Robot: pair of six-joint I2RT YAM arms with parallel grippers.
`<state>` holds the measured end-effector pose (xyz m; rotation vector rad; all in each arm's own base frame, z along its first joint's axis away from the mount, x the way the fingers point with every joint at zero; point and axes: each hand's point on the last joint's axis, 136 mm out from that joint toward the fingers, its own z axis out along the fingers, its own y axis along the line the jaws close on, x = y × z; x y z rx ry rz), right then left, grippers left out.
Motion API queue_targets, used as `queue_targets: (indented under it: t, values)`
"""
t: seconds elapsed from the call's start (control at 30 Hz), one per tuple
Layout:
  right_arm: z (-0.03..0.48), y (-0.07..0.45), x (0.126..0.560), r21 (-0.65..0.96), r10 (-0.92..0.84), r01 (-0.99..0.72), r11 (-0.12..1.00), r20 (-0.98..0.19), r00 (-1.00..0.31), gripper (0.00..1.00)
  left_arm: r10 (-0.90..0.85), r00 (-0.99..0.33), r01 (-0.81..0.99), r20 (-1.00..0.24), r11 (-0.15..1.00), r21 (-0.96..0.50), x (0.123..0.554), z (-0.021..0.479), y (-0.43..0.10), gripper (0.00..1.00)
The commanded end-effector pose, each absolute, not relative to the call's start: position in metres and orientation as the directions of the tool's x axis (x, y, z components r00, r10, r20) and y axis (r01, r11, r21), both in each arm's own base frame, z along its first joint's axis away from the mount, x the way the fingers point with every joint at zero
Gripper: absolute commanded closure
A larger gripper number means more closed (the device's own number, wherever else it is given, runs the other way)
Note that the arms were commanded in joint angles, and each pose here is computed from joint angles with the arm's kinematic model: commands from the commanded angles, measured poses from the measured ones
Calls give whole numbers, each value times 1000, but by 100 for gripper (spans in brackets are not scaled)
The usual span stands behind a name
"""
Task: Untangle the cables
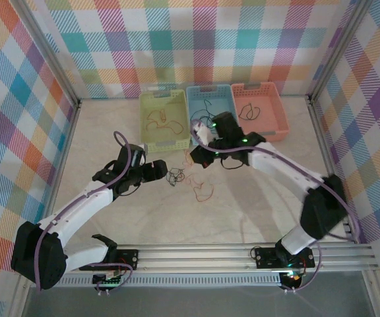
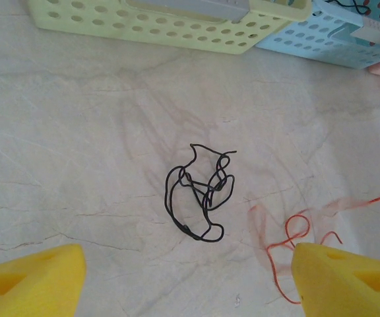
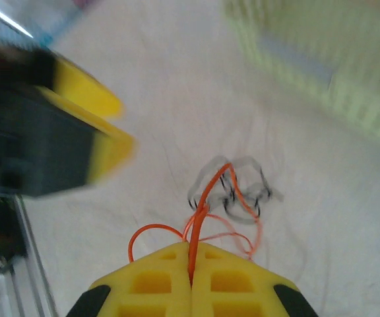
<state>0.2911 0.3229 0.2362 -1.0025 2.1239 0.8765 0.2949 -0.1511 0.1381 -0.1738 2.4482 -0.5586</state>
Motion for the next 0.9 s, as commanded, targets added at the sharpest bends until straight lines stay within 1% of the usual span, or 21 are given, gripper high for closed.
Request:
queue_targets:
  t: [0.0, 0.2, 0.23, 0.3, 0.47, 0.67, 0.77, 0.87]
  values:
    - [288, 318, 291, 209, -345, -859, 467, -852, -395, 100, -284, -797, -20, -534, 895, -447, 298, 134, -146, 18]
    - [386, 318, 294, 120, -189, -884, 452, -956, -226, 100, -294, -800, -35, -524, 893, -448, 296, 129, -143, 18]
    - [396, 319, 297, 112, -170, -884, 454, -963, -209, 100, -295, -800, -37, -522, 893, -448, 296, 129, -142, 18]
    - [422, 321, 305, 89, -129, -882, 464, -978, -167, 100, -296, -800, -39, -521, 893, -448, 296, 128, -142, 18]
    - [468, 328, 338, 71, -48, -852, 518, -993, -111, 100, -301, -802, -44, -516, 891, -451, 295, 126, -140, 18]
    - [496, 344, 396, 102, 36, -817, 568, -994, -99, 100, -311, -803, -56, -508, 889, -455, 292, 123, -137, 18]
    - [495, 356, 427, 138, 73, -805, 577, -990, -117, 100, -318, -803, -64, -505, 887, -457, 289, 120, -136, 18]
    - [480, 370, 463, 186, 106, -790, 584, -982, -153, 100, -321, -804, -67, -500, 885, -461, 287, 120, -135, 18]
